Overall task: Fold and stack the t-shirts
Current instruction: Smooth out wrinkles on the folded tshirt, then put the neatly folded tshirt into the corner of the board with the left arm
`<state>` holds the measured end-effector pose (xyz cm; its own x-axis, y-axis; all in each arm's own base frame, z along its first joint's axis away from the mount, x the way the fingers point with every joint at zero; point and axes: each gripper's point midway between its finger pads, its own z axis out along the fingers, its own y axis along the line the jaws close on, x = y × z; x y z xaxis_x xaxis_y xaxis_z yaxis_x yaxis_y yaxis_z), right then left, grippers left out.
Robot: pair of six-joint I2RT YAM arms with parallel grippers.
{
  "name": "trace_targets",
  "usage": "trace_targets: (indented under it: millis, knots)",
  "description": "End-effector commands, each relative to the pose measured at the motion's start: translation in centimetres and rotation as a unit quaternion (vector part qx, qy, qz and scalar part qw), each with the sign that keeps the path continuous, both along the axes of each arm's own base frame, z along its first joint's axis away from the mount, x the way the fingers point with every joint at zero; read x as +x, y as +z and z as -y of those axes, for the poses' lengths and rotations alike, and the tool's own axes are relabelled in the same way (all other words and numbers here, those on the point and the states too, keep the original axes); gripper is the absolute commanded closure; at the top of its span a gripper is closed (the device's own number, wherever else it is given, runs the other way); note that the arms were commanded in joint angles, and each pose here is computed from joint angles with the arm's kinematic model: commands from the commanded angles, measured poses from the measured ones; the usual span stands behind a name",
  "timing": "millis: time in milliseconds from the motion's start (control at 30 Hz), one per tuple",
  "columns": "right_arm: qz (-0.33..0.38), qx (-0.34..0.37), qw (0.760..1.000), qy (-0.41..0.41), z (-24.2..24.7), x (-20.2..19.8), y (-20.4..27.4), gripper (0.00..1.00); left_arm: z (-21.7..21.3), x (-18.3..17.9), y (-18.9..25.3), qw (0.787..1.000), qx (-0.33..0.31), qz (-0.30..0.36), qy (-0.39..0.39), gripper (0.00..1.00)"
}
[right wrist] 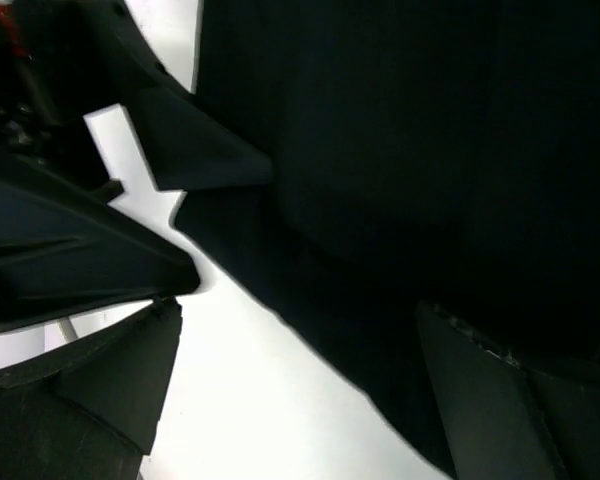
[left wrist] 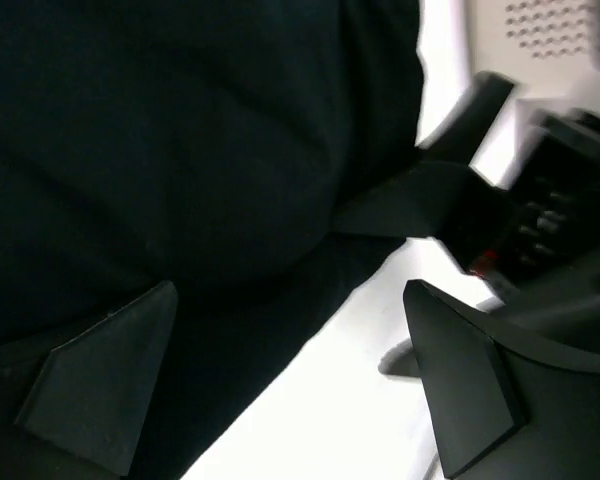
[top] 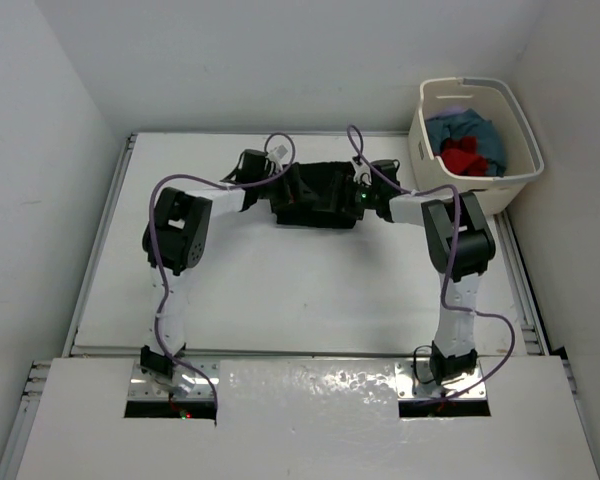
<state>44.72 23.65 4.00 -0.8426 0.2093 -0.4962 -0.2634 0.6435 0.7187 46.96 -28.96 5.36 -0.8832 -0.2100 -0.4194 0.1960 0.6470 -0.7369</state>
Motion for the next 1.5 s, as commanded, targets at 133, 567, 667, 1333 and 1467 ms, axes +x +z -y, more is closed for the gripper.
trace_targets:
  millis: [133, 567, 667, 1333, 1467]
  knots:
    - [0.007, -0.051, 0.998, -0.046, 2.7, 1.3, -2.8, 0.01, -1.8, 0.1, -2.5, 1.0, 0.006, -0.003, -0.001, 0.0]
    - [0.111, -0.039, 0.993, 0.006, 2.2, 1.6, 8.4, 0.01, -4.9, 3.1, 6.6, 0.991, 0.093, 0.086, 0.05, 0.0]
    - [0.114, -0.067, 0.991, 0.004, 3.3, 0.4, 8.8, 0.01, -6.8, 2.9, 4.7, 0.986, 0.139, 0.06, 0.068, 0.0]
    - [0.108, -0.154, 0.982, -0.012, 7.5, -2.3, 9.3, 0.01, -6.6, 5.1, -4.4, 0.981, 0.184, -0.023, 0.058, 0.52]
    - [0.099, -0.152, 0.983, -0.015, 7.8, -3.0, 8.5, 0.01, -5.4, 5.4, -4.3, 0.979, 0.199, -0.004, 0.039, 0.79]
